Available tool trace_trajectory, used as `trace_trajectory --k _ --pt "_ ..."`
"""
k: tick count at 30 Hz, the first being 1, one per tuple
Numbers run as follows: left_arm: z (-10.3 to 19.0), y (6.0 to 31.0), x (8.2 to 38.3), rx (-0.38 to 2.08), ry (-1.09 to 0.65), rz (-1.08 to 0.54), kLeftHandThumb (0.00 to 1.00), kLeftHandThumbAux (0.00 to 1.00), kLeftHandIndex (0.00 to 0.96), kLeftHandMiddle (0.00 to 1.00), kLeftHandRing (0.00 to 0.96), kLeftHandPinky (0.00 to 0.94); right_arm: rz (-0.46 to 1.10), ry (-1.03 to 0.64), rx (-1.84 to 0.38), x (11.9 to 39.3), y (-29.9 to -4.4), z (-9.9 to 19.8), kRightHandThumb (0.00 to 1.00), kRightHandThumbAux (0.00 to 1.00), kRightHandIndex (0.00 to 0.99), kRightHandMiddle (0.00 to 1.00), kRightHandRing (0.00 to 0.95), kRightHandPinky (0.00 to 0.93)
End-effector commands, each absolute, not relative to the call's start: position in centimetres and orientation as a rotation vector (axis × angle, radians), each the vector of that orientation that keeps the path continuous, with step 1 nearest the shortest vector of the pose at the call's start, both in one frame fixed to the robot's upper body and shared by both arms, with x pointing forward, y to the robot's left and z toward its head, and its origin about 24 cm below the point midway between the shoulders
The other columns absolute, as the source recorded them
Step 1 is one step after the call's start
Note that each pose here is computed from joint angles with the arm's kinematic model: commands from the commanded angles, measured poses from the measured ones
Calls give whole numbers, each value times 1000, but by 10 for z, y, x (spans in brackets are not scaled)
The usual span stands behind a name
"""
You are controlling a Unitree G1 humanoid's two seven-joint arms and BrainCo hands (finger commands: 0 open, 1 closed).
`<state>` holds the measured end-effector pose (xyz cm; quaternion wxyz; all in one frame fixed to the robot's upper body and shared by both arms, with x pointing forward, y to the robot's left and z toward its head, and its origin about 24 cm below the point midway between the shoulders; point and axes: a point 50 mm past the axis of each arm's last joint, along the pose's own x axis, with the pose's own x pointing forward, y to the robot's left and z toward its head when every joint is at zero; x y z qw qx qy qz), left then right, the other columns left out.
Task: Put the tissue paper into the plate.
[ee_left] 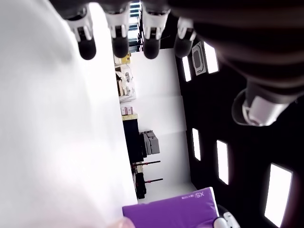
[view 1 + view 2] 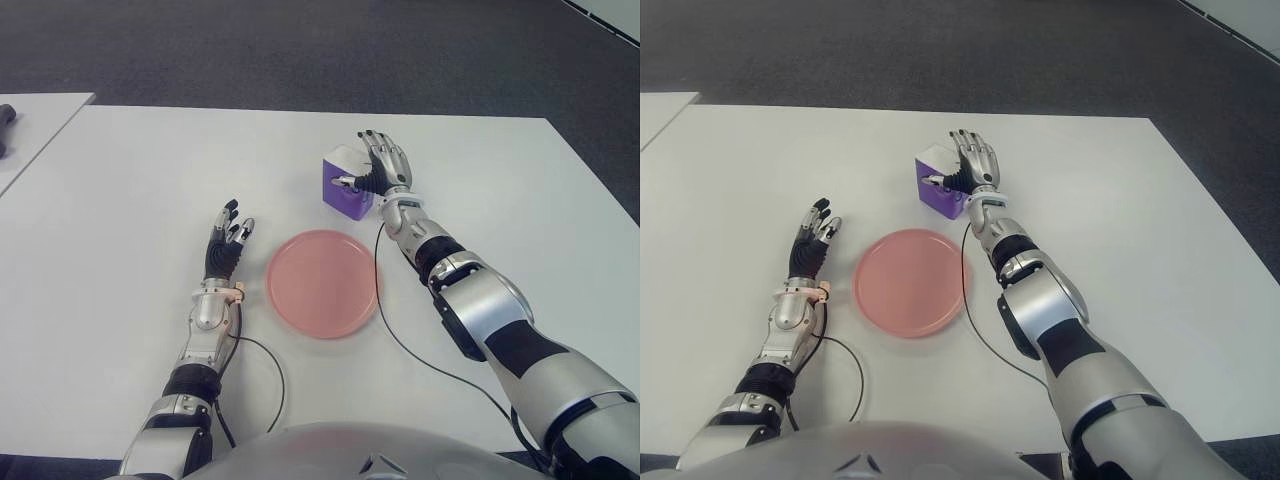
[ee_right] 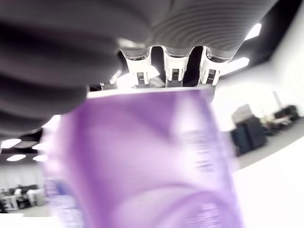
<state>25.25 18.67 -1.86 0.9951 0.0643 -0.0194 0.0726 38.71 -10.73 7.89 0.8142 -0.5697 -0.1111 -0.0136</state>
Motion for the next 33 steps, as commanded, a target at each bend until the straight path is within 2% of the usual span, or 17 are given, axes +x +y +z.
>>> trace_trajectory --k 1,9,33 --pt "-39 187 235 138 74 163 0 435 0 0 0 0 -50 -150 -1228 387 -117 71 198 399 0 0 0 0" --pt "-38 186 234 134 74 171 0 439 0 0 0 0 -48 -60 -1247 385 -122 63 182 386 0 0 0 0" --pt "-42 189 232 149 79 167 0 410 0 0 0 0 -171 27 -1135 380 -142 54 117 343 0 0 0 0"
